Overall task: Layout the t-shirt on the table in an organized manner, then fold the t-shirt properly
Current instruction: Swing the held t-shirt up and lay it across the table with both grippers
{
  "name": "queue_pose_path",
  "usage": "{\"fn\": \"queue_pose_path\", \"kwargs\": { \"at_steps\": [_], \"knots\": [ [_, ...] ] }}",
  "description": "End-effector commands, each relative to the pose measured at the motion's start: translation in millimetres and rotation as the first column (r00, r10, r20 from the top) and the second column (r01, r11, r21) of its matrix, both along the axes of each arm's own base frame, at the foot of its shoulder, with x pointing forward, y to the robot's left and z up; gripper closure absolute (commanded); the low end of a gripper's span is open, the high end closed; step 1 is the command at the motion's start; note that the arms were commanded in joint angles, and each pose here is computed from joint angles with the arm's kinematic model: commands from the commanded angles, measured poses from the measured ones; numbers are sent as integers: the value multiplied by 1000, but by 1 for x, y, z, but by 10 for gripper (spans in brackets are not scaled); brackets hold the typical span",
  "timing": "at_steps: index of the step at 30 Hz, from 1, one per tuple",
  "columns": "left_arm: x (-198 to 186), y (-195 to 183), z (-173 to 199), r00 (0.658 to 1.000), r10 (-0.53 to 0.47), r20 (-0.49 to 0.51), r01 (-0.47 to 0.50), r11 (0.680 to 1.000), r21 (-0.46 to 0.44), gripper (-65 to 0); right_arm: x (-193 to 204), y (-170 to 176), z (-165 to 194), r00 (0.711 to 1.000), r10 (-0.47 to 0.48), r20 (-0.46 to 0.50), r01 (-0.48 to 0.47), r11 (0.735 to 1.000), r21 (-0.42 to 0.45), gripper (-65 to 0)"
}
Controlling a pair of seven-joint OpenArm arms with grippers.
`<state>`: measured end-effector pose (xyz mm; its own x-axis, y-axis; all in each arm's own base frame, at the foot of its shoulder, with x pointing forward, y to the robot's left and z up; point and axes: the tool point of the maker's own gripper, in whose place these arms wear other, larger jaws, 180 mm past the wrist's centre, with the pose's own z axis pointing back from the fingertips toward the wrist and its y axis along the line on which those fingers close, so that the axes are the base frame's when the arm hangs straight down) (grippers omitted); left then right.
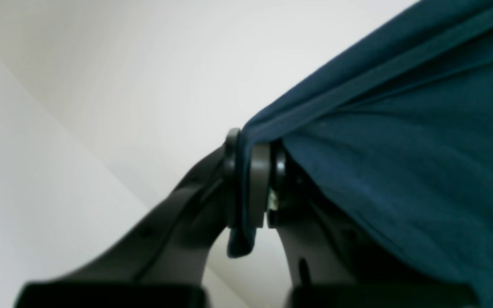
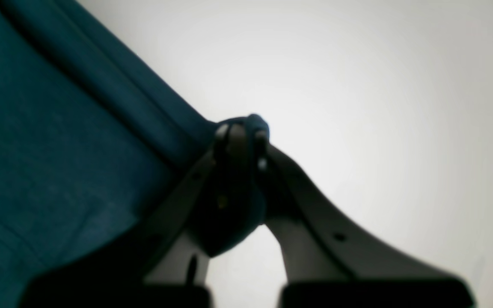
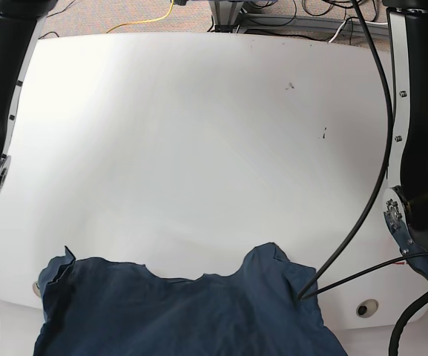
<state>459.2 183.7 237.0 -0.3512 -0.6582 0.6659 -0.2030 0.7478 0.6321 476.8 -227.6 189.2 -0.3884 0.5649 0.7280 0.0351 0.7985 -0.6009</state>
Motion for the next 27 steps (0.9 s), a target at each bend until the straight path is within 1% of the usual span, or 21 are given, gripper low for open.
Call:
{"fn": "queue_pose_path", "kwargs": {
  "at_steps": [1, 4, 8, 10, 14, 17, 18, 21, 23, 27],
  "knots": [
    [-12, 10, 19, 998, 37, 51, -36, 999, -24, 0, -11, -13, 22, 997, -51, 56, 50, 999, 14, -2],
    [-10, 10, 14, 998, 38, 41, -37, 999, -23, 0, -7, -15, 8, 997, -69, 15, 69, 998, 9, -2],
    [1, 12, -18, 998, 55, -26, -55, 998, -18, 0, -9, -9, -16, 996, -82, -32, 82, 996, -23, -2],
    [1, 12, -29, 997, 68, -43, -68, 998, -10, 0, -11, -7, -34, 994, -91, -55, 88, 995, -51, -2],
    [-1, 11, -56, 992, 93, -91, -91, 996, 26, 0, -18, 1, -68, 992, -85, -89, 78, 994, -73, -2],
    [-2, 11, -82, 984, 120, -134, -116, 993, 36, 0, -26, 2, -94, 987, -100, -127, 90, 993, -81, -2],
    [-4, 12, -95, 980, 131, -150, -126, 991, 41, 0, -30, 6, -108, 984, -98, -147, 87, 993, -81, -2],
    [-10, 13, -119, 973, 151, -177, -143, 988, 56, 0, -39, 10, -130, 978, -105, -177, 93, 993, -76, -2],
    [-12, 13, -144, 961, 166, -220, -154, 986, 70, 0, -46, 9, -148, 972, -113, -207, 101, 992, -70, -2],
    [-23, 15, -182, 937, 205, -284, -186, 978, 93, 0, -57, 7, -184, 956, -120, -268, 110, 992, -55, -2]
  ]
}}
